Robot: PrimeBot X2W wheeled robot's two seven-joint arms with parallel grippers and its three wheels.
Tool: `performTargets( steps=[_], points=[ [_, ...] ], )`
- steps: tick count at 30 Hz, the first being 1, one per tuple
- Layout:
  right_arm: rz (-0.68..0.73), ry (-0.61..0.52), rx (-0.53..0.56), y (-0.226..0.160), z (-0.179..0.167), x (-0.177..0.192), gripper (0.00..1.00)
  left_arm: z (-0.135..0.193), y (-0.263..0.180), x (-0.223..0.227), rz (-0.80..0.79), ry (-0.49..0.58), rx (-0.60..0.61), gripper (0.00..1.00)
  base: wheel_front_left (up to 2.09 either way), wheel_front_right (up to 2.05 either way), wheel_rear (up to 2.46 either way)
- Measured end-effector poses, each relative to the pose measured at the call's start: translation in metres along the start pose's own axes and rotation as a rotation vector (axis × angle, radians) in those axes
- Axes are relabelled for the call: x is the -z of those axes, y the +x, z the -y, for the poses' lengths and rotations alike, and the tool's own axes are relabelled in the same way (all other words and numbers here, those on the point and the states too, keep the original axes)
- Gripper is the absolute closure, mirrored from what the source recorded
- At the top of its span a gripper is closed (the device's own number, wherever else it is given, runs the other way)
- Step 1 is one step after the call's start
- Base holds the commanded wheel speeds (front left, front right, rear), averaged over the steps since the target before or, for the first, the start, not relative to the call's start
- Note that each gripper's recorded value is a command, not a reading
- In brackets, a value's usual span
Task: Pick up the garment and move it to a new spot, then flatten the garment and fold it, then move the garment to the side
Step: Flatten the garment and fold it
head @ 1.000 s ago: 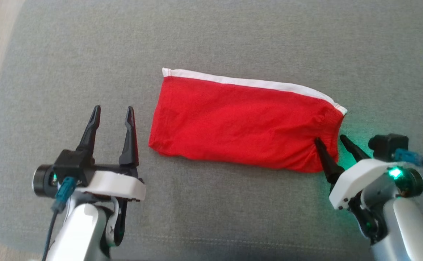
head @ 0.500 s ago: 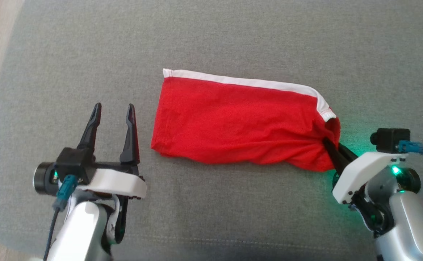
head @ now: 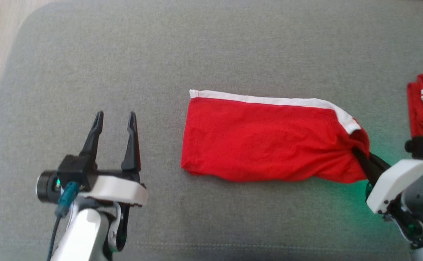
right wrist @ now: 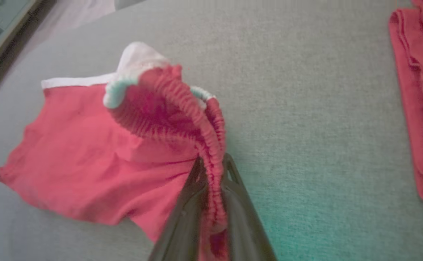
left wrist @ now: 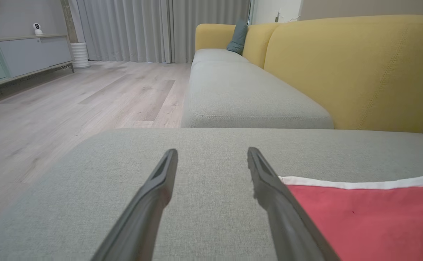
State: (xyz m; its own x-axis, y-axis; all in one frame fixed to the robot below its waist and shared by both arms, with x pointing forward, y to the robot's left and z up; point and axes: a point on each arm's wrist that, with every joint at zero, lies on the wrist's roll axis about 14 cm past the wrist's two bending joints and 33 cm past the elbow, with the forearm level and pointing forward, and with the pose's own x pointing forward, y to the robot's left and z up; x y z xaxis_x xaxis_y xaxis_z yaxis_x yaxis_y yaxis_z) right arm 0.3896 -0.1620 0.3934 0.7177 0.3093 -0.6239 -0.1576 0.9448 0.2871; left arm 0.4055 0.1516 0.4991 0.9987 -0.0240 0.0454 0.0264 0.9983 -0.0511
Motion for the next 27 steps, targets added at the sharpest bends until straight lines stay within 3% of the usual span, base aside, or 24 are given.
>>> performTargets(
  steps=[4, 13, 22, 27],
  points=[
    [0.010, 0.072, -0.117, -0.013, -0.028, -0.018, 1.00, 0.003, -0.005, -0.001, -0.001, -0.003, 0.009, 0.00, 0.00, 0.00, 0.00],
    [-0.094, 0.398, -0.492, -0.025, -0.116, -0.027, 1.00, 0.004, -0.007, -0.004, 0.009, 0.002, 0.017, 0.00, 0.00, 0.00, 0.00],
    [-0.148, 0.417, -0.638, 0.015, -0.171, -0.039, 1.00, -0.005, -0.012, 0.006, -0.023, 0.001, -0.011, 0.00, 0.00, 0.00, 0.00],
    [-0.205, 0.395, -0.683, 0.037, -0.208, -0.022, 1.00, -0.009, -0.013, 0.012, -0.042, 0.000, -0.026, 0.00, 0.00, 0.00, 0.00]
  ],
)
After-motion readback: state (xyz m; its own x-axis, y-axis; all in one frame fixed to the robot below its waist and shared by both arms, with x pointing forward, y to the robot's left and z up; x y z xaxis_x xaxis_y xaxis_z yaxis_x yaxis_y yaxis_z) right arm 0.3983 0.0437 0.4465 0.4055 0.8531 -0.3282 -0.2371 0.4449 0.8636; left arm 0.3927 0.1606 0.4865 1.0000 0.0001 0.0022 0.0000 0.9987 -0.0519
